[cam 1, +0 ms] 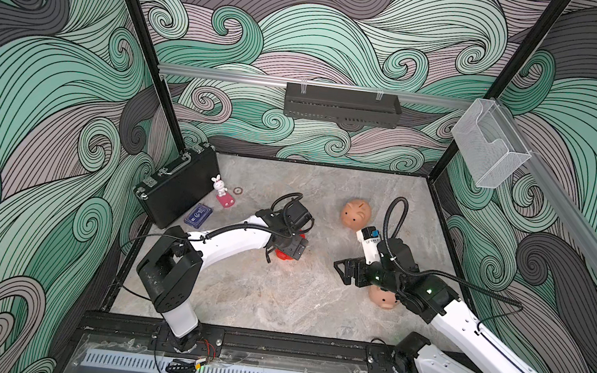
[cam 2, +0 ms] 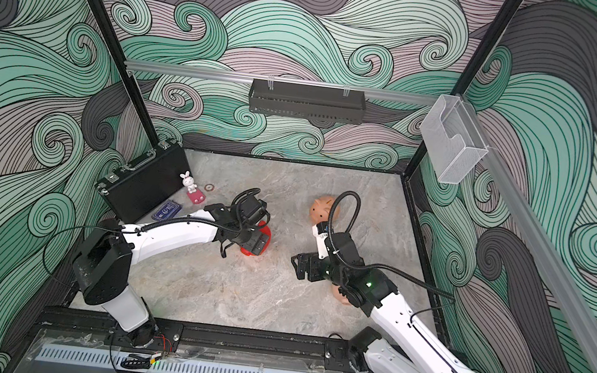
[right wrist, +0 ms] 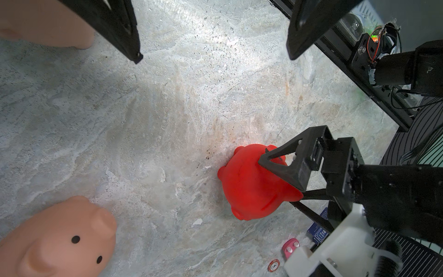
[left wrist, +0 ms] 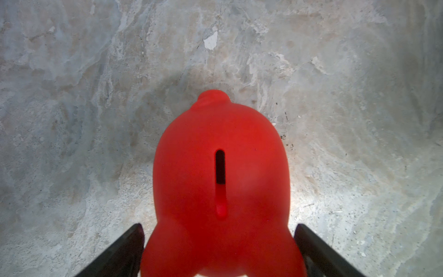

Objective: Open piggy banks
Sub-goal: Adjust the piggy bank at the center of the board.

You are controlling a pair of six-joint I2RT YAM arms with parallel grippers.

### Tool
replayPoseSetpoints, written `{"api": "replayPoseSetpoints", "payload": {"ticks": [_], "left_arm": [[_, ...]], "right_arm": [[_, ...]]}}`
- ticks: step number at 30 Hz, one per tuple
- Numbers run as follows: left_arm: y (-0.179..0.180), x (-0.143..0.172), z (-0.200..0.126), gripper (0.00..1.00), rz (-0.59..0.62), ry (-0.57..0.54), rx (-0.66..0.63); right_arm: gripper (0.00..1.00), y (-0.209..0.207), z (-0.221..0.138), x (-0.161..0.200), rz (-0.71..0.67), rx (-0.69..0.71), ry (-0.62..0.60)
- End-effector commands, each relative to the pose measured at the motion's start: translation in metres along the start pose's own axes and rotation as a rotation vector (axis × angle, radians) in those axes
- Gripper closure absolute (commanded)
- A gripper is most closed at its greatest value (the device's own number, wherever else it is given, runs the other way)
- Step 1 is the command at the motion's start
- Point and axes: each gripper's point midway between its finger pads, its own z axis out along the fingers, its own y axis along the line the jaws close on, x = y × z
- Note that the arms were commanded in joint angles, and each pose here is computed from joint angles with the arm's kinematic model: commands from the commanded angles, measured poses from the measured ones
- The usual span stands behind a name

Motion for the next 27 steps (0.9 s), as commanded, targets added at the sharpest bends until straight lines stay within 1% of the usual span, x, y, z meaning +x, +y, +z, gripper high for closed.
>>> {"api": "replayPoseSetpoints", "payload": {"ticks": [1,6,11,16,21,23,27], "left_arm": [[0.001,-0.006,-0.005,0.07,0.0,-0.001,-0.029],[0.002,-0.009,-0.004,0.1,0.002,-0.006,-0.034],[0.001,-0.01,-0.003,0.19,0.007,0.0,-0.038],[0.0,-0.009,-0.003,0.26,0.009,0.004,-0.038],[0.0,-0.012,-0.009,0.27,-0.018,-0.006,-0.032],[-0.004,-0.015,-0.018,0.27,-0.045,-0.027,0.005],[-0.036,-0.023,-0.034,0.27,-0.097,-0.063,0.209]], "right_arm": [[0.05,-0.006,0.002,0.004,0.004,0.023,0.007],[0.05,-0.006,0.001,0.006,0.008,0.022,0.006],[0.05,-0.007,0.003,0.009,0.011,0.023,0.013],[0.05,-0.009,0.004,0.012,0.015,0.026,0.019],[0.05,-0.008,0.001,0.011,0.019,0.023,0.005],[0.05,-0.006,-0.004,0.007,0.019,0.009,-0.014],[0.04,-0.003,-0.013,0.002,0.028,-0.006,-0.062]]}}
